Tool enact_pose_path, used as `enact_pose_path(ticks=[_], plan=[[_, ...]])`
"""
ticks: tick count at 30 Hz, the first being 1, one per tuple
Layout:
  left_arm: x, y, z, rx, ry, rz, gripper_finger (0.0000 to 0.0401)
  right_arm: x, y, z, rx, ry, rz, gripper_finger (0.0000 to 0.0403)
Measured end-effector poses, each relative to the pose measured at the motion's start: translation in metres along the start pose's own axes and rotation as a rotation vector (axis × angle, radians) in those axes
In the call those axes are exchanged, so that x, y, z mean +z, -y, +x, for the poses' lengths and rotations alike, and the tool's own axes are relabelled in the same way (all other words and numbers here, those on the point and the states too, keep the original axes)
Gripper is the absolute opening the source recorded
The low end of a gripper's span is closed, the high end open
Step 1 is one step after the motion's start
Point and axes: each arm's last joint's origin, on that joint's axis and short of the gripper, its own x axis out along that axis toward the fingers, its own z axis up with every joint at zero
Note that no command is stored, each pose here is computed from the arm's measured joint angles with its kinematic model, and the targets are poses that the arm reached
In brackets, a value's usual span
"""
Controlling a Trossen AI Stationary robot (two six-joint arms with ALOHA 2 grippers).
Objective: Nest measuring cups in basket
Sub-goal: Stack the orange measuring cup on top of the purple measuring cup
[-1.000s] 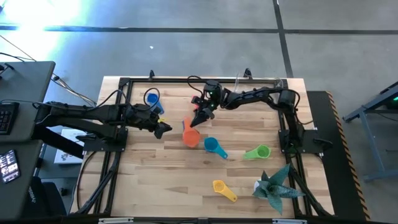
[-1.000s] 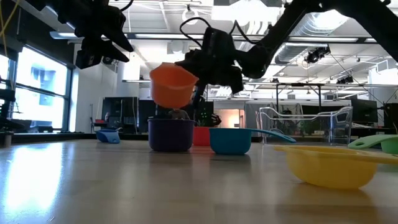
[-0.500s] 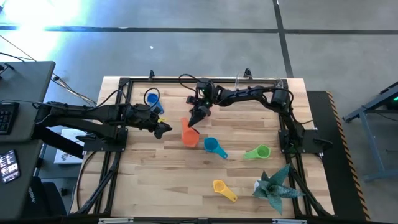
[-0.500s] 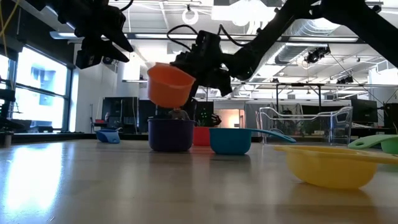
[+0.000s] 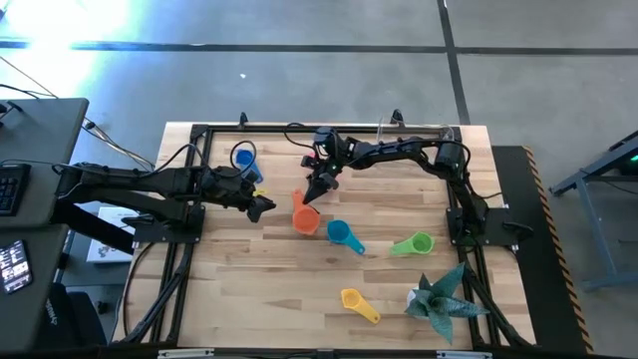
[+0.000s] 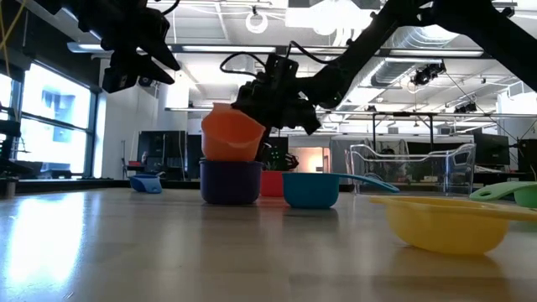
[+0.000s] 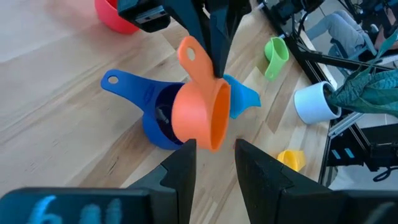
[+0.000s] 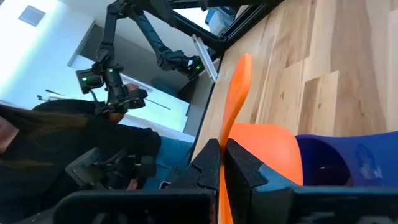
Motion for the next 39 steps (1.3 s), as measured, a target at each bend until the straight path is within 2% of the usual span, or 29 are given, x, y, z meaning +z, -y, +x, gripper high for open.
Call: enact_pose_path(ticks=[17,27,39], plan=[[0.0,0.0,0.0,0.0,0.0,-0.007,0.0102,-0.002,0.001,0.0,-0.016,-0.002,-0.01,0.0002],[0.0,0.0,0.0,-0.001,0.001,-0.007,0.0102,-0.002,0.002,0.0,-0.033,0.005,-0.003,0.0075],[0.0,0.0,0.0,0.0,0.0,-0.008,0.0102,0.023,-0.003,-0.026,-0.067,0.079,-0.023,0.008]])
